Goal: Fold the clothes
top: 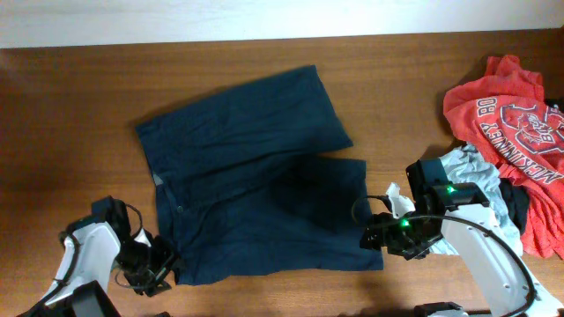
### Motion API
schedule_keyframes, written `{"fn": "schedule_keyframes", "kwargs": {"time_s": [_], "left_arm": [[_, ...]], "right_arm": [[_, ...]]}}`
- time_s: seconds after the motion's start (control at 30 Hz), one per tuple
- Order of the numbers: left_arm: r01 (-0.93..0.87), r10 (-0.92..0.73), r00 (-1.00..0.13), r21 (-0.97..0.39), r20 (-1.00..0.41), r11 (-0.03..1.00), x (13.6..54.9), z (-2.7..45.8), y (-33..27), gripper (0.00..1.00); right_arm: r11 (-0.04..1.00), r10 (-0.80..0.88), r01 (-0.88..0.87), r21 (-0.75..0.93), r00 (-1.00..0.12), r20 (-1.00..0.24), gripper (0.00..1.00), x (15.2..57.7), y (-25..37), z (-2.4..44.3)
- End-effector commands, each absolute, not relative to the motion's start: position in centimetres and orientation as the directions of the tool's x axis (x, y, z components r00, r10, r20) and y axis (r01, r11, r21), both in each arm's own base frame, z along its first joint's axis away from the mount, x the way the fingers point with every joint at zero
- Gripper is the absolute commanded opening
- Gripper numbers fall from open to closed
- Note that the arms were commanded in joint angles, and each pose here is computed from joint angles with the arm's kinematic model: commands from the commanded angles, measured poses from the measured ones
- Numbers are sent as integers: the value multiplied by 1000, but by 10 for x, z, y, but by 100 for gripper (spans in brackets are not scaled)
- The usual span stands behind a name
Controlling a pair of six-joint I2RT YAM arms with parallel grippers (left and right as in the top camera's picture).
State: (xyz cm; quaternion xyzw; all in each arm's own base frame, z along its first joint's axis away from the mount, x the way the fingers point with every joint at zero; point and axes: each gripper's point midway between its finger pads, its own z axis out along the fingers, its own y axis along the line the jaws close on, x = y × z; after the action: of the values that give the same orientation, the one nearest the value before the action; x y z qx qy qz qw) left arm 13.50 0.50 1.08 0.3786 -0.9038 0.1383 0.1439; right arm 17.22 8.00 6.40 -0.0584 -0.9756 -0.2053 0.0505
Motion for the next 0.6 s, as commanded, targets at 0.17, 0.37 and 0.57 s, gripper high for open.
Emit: {"fn": "schedule_keyframes", "kwargs": {"time_s": [0.17,0.37,0.57], "left_arm": [[-731,-650,-663,-138,370,668,132,11,4,49],[-729,-652,-675,-172,346,663,141,9,4,5],[-730,-649,-676,-202,349,652,146,12,1,0]], "right_arm": [[903,90,137,407,-987,132,72,171,83,63],[903,90,133,409,-988,122,72,173,83,63],[903,87,129,409,-989,119,72,173,83,63]]}}
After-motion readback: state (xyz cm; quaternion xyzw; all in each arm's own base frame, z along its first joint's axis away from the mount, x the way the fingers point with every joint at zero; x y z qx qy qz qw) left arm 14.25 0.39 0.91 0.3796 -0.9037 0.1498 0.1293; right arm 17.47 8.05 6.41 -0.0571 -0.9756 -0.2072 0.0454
